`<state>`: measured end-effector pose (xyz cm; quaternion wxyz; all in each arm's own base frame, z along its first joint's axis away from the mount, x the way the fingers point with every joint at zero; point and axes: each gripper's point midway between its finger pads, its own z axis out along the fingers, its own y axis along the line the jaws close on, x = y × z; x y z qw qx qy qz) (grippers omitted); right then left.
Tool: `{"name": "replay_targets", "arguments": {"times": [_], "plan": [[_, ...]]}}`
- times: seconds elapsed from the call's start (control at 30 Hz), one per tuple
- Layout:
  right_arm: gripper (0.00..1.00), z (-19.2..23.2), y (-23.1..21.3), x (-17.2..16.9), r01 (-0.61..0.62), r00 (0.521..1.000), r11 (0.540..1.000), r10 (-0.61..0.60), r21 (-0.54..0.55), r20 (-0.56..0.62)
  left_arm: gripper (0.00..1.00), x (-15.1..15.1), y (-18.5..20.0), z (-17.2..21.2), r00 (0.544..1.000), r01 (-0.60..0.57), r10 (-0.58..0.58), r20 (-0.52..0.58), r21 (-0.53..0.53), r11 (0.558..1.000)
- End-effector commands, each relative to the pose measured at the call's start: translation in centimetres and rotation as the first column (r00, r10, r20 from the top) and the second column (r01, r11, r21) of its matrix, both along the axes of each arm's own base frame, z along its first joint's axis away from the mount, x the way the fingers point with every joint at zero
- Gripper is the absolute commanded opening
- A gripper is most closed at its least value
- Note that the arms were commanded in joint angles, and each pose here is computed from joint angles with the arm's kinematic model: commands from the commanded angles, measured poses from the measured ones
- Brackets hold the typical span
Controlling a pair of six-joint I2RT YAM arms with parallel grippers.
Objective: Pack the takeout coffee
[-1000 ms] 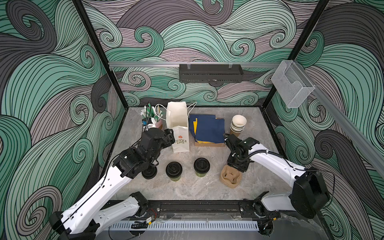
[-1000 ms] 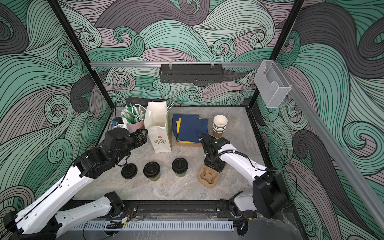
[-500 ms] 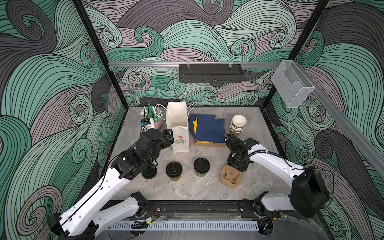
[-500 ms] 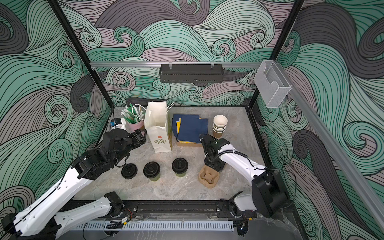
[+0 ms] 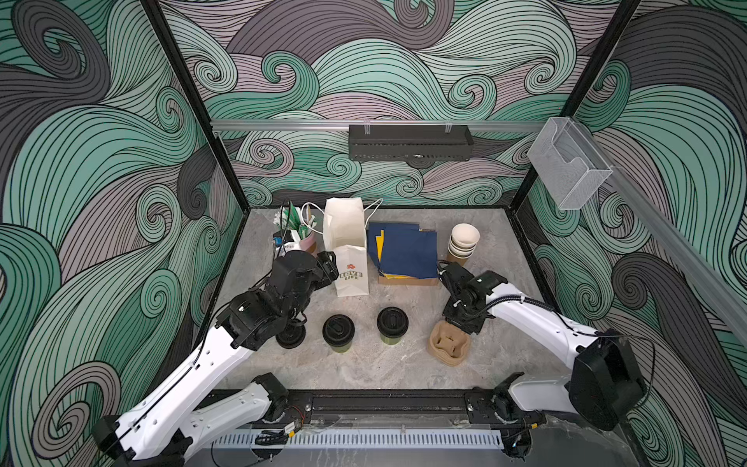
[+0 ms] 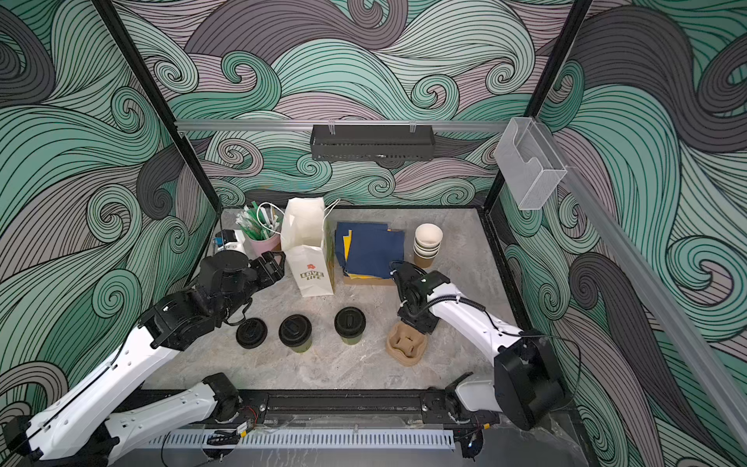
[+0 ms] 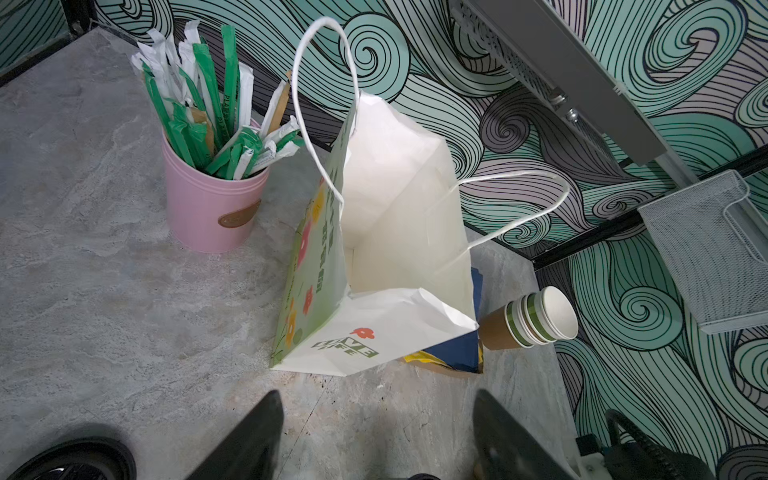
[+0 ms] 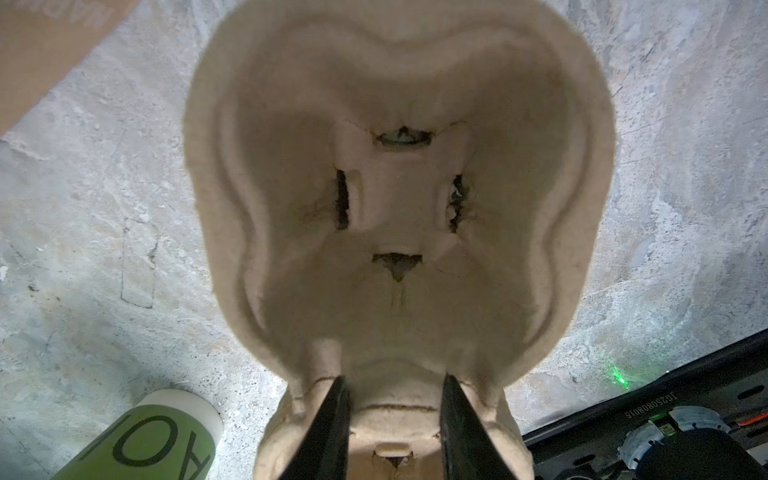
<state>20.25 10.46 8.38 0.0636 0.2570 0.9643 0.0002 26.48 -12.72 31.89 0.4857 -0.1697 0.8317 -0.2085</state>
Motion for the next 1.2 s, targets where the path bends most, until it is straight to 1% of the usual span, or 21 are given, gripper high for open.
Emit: {"name": "replay_targets", "arguments": {"times": [0.0,0.4,0.57,0.67,0.97,1.17], "plan": [[0.29,1.0,-0.6,-0.2,0.01,0.999,1.0,-0.01,-0.001,0.033,0.74,-0.2,1.0,0.4,1.0,-0.03,0.03,0.006,0.006,1.0],[0.28,3.1,-0.9,-0.4,-0.033,0.996,0.999,0.032,0.013,0.08,0.74,-0.2,0.9,0.3,1.0,-0.028,0.028,0.006,0.009,1.0],[0.28,4.0,-0.9,-0.2,-0.078,0.99,0.997,0.075,0.015,0.117,0.74,-0.2,1.0,0.4,1.0,-0.027,0.027,0.007,0.011,1.0],[0.25,4.5,-0.7,-0.1,-0.114,0.985,0.993,0.11,0.016,0.131,0.74,-0.3,1.0,0.4,1.0,-0.027,0.027,0.007,0.011,1.0],[0.24,5.0,0.0,-0.4,-0.161,0.979,0.985,0.152,0.056,0.134,0.74,-0.5,1.1,0.4,1.0,-0.026,0.026,0.003,0.015,1.0],[0.23,4.6,0.1,-0.1,-0.17,0.978,0.984,0.162,0.054,0.133,0.74,-0.4,0.7,0.2,1.0,-0.009,0.009,-0.006,0.016,1.0]]}}
